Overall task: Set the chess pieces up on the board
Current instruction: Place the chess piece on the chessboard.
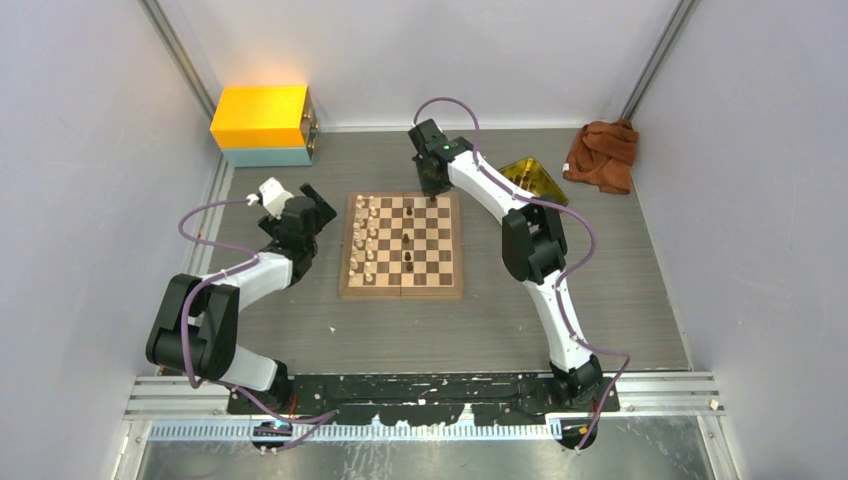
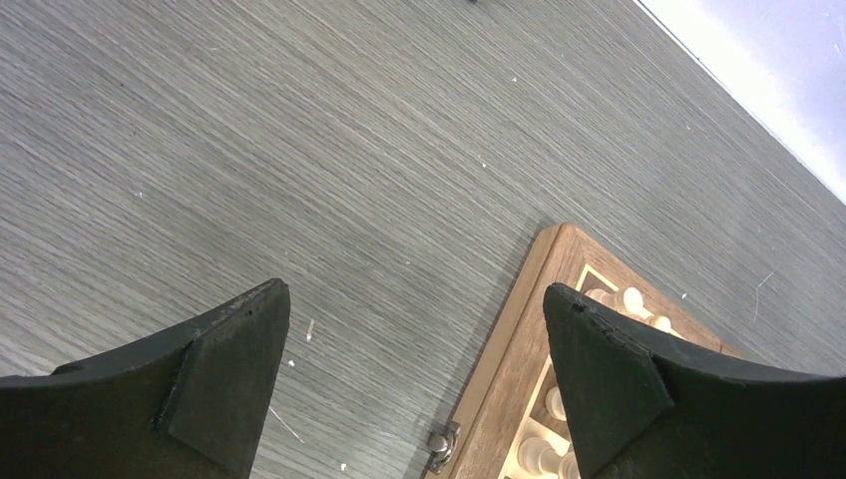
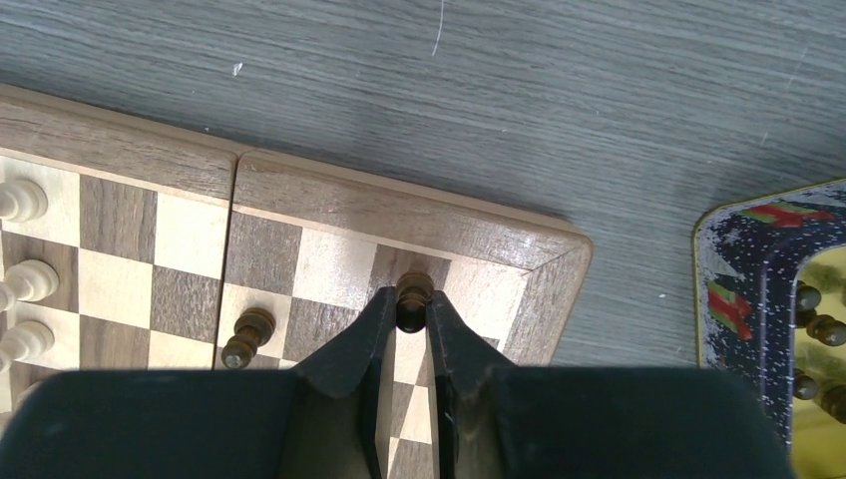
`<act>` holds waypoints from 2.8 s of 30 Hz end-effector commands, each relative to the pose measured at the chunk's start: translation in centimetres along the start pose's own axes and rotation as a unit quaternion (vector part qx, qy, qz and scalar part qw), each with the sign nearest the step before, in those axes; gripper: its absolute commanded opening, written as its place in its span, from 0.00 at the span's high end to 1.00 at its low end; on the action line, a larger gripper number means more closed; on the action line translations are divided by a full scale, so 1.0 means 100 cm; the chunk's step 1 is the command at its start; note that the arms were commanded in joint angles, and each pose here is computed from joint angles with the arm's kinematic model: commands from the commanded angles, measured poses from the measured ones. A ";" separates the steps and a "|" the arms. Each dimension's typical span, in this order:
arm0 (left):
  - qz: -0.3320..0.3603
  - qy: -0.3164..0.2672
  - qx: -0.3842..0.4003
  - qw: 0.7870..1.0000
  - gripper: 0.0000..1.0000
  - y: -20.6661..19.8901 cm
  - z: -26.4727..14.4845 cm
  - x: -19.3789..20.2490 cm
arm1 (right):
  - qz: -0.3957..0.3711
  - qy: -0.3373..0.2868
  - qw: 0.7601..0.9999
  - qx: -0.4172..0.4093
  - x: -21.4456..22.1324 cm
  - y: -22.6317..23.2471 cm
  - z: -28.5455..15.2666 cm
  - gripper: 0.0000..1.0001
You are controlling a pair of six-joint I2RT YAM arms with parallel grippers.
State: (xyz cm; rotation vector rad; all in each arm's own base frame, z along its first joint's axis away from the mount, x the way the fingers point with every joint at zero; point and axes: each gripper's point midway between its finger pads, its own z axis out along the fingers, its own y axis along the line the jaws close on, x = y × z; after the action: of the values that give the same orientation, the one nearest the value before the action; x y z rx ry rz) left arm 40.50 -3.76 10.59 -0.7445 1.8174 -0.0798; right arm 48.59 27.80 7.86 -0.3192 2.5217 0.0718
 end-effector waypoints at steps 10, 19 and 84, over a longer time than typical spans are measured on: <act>-0.007 -0.044 0.012 0.999 0.02 -0.017 -0.005 -0.031 | 0.021 -0.036 0.999 -0.029 -0.024 0.008 -0.024 0.91; -0.007 -0.043 0.011 0.999 0.02 -0.015 -0.005 -0.029 | 0.021 -0.028 0.999 -0.027 -0.017 0.007 -0.018 0.87; -0.009 -0.046 0.016 0.999 0.02 -0.022 -0.009 -0.030 | -0.046 -0.074 0.995 -0.058 -0.034 0.047 -0.063 0.65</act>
State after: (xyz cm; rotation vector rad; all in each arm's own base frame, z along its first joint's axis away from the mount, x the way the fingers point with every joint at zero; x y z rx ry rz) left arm 40.43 -4.36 10.79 -0.7168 1.8190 -0.0664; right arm 46.50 30.37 10.03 -0.4417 2.4755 0.1356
